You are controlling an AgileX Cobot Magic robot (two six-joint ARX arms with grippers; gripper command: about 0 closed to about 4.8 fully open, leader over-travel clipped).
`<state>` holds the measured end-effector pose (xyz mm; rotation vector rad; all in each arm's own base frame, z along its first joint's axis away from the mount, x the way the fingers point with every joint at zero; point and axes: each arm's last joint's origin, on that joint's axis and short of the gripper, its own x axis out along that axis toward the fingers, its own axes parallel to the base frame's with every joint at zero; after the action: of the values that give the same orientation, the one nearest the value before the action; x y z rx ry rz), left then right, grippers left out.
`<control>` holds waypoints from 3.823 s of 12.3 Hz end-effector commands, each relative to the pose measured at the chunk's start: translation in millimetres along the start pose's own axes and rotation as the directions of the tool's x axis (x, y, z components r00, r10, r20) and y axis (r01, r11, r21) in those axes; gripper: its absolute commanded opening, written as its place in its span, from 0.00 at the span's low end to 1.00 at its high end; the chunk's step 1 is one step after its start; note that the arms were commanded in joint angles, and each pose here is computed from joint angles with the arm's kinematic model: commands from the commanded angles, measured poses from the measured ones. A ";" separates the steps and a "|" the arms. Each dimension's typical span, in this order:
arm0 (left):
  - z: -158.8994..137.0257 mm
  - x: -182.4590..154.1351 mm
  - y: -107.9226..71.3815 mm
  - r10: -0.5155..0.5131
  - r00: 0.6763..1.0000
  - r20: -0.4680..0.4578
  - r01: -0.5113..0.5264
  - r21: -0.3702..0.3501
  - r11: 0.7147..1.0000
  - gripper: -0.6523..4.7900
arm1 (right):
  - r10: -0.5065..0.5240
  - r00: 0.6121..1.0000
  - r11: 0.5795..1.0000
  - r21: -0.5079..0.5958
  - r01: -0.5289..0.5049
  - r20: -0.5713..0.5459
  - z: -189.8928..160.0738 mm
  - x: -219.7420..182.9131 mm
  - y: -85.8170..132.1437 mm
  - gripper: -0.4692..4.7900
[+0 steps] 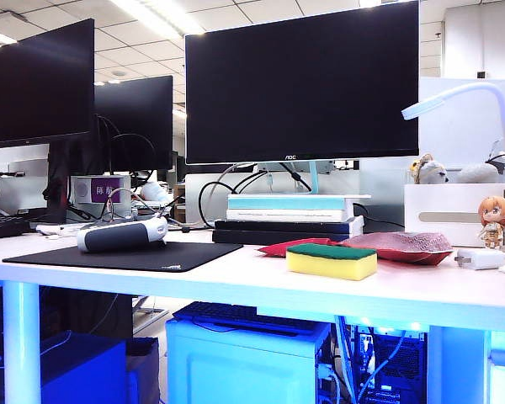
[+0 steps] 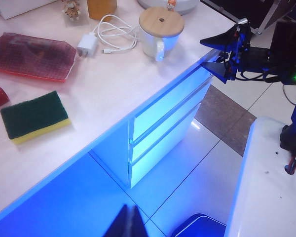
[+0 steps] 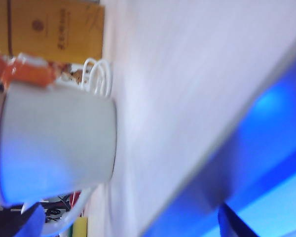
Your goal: Open the drawer, place the cleaning sponge inside, then close the drawer.
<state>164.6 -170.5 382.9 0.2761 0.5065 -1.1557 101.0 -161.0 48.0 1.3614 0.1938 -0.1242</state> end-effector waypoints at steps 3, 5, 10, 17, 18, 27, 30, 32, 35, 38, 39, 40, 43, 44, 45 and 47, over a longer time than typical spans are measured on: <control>1.6 -1.4 -0.3 0.000 1.000 0.011 0.000 0.005 1.000 0.11 | -0.078 0.987 0.996 0.053 0.071 0.137 -2.5 -18.6 -5.0 1.00; 1.6 -1.4 -0.3 0.000 1.000 0.010 0.000 0.005 1.000 0.11 | -0.082 0.985 0.997 0.024 0.080 0.154 2.9 -19.5 -6.8 1.00; 1.6 -1.4 -0.3 0.000 1.000 0.010 0.000 0.005 1.000 0.11 | -0.089 0.986 0.996 0.023 0.086 0.142 19.2 -12.2 -13.4 1.00; 1.0 -1.4 -0.5 -0.002 1.000 0.004 0.002 0.002 1.000 0.11 | -0.062 0.993 0.998 0.003 0.062 0.103 26.1 -2.4 -14.3 1.00; 1.0 -1.4 -0.5 -0.002 1.000 0.004 0.002 0.002 1.000 0.11 | -0.059 0.993 0.998 0.001 0.059 0.099 26.8 -1.1 -13.9 1.00; 1.0 -1.4 -0.4 -0.001 1.000 0.004 0.001 0.002 1.000 0.11 | -0.002 0.998 0.998 -0.064 0.006 0.063 49.5 12.6 -10.9 1.00; 1.0 -1.4 -0.4 -0.001 1.000 0.004 0.001 0.002 1.000 0.11 | 0.046 0.999 0.993 -0.112 -0.047 -0.007 56.7 30.0 -2.9 1.00; 0.9 -1.4 -0.4 0.000 1.000 0.004 0.000 0.001 1.000 0.11 | 0.117 0.991 0.975 -0.182 -0.126 -0.062 57.0 34.2 6.6 1.00; 0.9 -1.4 -0.4 -0.001 1.000 0.003 0.001 0.001 1.000 0.11 | 0.124 0.990 0.976 -0.174 -0.133 -0.064 56.4 29.2 5.7 1.00; 0.9 -1.4 -0.4 0.000 1.000 0.003 0.000 0.002 1.000 0.11 | 0.109 0.992 0.981 -0.153 -0.116 -0.056 46.6 21.9 2.1 1.00; 0.9 -1.4 -0.4 0.000 1.000 0.004 0.000 0.002 1.000 0.11 | 0.106 0.993 0.982 -0.154 -0.113 -0.056 42.6 18.0 0.5 1.00; 0.9 -1.4 -0.4 0.000 1.000 0.004 0.000 0.002 1.000 0.11 | 0.100 0.994 0.983 -0.148 -0.106 -0.049 37.5 11.5 -1.9 1.00; 0.9 -1.4 -0.4 0.000 1.000 0.004 0.000 0.002 1.000 0.11 | 0.091 0.996 0.986 -0.136 -0.093 -0.021 31.8 -1.4 -6.0 1.00; 1.0 -1.4 -0.4 0.000 1.000 0.004 0.000 0.002 1.000 0.11 | 0.090 0.996 0.987 -0.129 -0.091 -0.014 30.9 -4.5 -6.7 1.00; 1.0 -1.4 -0.4 0.001 1.000 0.004 -0.001 0.002 1.000 0.11 | 0.087 0.996 0.989 -0.122 -0.087 -0.006 29.5 -7.0 -7.5 1.00; 0.9 -1.4 0.0 0.014 1.000 0.001 -0.014 0.002 1.000 0.11 | 0.073 0.997 0.990 -0.119 -0.072 0.000 17.6 -13.0 -8.8 1.00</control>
<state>164.2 -170.3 382.2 0.2790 0.5151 -1.1529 87.7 -181.6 39.0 1.3354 0.1575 -0.1208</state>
